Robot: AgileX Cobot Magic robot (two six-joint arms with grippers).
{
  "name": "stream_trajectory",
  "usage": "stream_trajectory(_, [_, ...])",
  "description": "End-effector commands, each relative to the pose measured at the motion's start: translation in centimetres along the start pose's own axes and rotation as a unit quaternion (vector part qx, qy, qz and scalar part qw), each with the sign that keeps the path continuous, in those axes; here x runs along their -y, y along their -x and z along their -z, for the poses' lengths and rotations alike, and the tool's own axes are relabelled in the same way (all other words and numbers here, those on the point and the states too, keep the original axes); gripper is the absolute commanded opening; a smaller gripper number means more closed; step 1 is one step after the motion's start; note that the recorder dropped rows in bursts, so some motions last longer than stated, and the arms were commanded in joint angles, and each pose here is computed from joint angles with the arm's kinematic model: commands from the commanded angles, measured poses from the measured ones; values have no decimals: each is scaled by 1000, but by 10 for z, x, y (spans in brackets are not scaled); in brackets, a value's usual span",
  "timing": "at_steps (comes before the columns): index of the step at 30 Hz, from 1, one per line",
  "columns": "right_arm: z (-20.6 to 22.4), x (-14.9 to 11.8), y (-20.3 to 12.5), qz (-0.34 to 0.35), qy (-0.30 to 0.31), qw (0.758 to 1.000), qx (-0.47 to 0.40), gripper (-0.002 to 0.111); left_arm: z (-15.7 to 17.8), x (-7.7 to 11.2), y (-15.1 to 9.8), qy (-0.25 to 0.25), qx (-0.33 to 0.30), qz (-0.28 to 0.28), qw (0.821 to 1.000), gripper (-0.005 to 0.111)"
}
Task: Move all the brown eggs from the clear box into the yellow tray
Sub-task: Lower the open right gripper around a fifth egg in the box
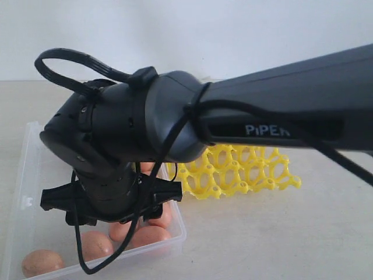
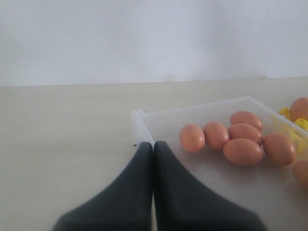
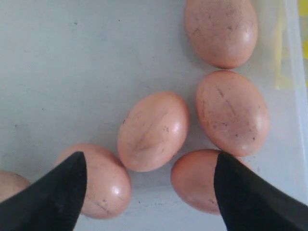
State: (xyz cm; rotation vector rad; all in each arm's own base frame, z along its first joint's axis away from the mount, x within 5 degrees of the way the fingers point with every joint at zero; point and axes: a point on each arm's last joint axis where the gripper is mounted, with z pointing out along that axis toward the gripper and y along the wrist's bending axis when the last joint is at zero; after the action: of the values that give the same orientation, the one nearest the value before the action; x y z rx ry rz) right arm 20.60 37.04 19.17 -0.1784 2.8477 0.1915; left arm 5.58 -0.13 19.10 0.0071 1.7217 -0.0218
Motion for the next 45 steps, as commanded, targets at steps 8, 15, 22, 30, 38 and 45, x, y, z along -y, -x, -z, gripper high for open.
stream_trajectory(8, [-15,-8,2,-18,20,999,17,70,0,1,1,-13,3,1,1000,-4])
stream_trajectory(15, [-27,-8,-1,-29,14,999,9,70,0,1,1,-13,3,1,1000,-4])
stream_trajectory(22, [-34,-8,-1,-27,11,1000,8,70,0,1,1,-13,3,1,1000,-4])
stream_trajectory(30, [-36,-7,1,-19,8,1000,17,70,0,1,1,-13,3,1,1000,-4])
stream_trajectory(38, [-36,-8,2,-18,15,999,21,70,0,1,1,-13,3,1,1000,-4])
stream_trajectory(45, [-38,-7,3,-2,9,1000,28,70,0,1,1,-13,3,1,1000,-4])
